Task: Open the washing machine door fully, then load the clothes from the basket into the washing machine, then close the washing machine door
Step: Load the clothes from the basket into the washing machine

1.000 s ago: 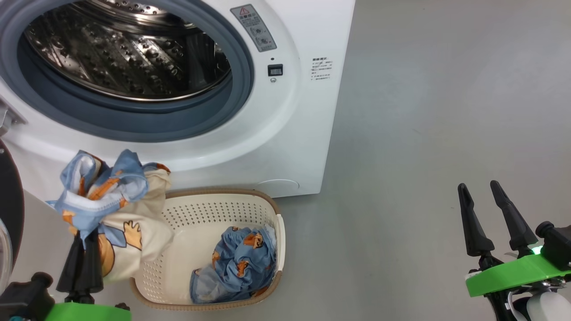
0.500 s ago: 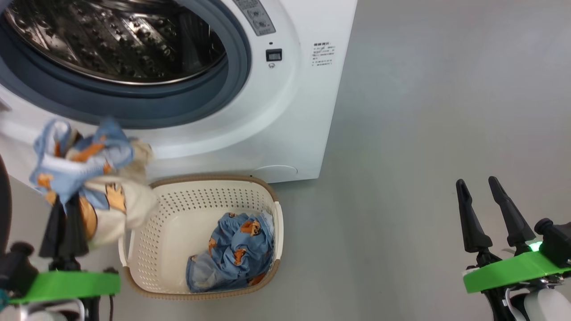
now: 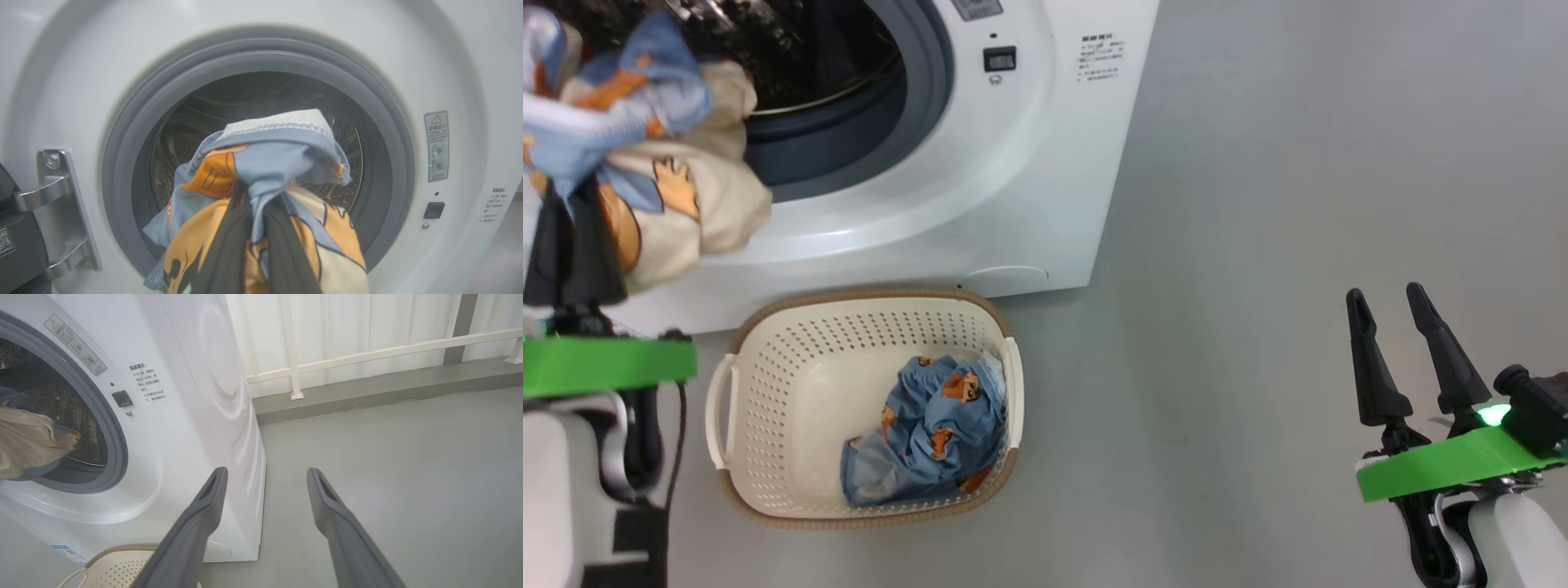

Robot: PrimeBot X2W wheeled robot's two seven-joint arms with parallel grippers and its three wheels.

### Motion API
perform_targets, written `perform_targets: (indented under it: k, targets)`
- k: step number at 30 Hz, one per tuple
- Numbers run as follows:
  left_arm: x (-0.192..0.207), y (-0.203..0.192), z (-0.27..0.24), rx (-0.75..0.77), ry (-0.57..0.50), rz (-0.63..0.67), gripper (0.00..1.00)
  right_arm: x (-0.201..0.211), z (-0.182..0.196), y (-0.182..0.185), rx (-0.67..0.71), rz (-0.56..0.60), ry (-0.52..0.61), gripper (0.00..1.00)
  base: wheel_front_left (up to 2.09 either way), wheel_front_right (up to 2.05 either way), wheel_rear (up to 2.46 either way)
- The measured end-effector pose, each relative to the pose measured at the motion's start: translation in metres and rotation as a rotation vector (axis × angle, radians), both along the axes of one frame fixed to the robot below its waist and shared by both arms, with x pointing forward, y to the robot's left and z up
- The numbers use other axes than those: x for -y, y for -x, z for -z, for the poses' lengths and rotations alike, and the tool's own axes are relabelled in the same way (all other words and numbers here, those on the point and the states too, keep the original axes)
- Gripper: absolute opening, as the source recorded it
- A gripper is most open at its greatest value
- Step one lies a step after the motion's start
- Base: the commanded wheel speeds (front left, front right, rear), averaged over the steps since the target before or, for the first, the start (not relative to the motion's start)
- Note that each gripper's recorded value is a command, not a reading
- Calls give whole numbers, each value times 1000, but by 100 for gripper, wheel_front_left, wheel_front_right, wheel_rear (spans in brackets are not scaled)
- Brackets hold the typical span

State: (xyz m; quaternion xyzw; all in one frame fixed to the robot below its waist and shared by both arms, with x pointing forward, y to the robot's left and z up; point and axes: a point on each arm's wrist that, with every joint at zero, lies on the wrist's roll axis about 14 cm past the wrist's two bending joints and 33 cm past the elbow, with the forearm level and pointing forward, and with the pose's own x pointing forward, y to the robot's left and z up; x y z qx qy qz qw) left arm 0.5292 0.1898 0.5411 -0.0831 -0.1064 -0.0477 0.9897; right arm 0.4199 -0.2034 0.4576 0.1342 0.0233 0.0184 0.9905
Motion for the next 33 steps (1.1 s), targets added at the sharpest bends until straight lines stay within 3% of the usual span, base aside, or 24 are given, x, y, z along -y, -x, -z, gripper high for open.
perform_targets:
  k: [19,33]
  targets:
    - [17,-124,57,-149,-37,25,0,5,31,-30,-51,41,-14,100,0,0,0]
    - [35,-186,85,-201,-80,34,0,3,53,-43,-92,46,-16,100,0,0,0]
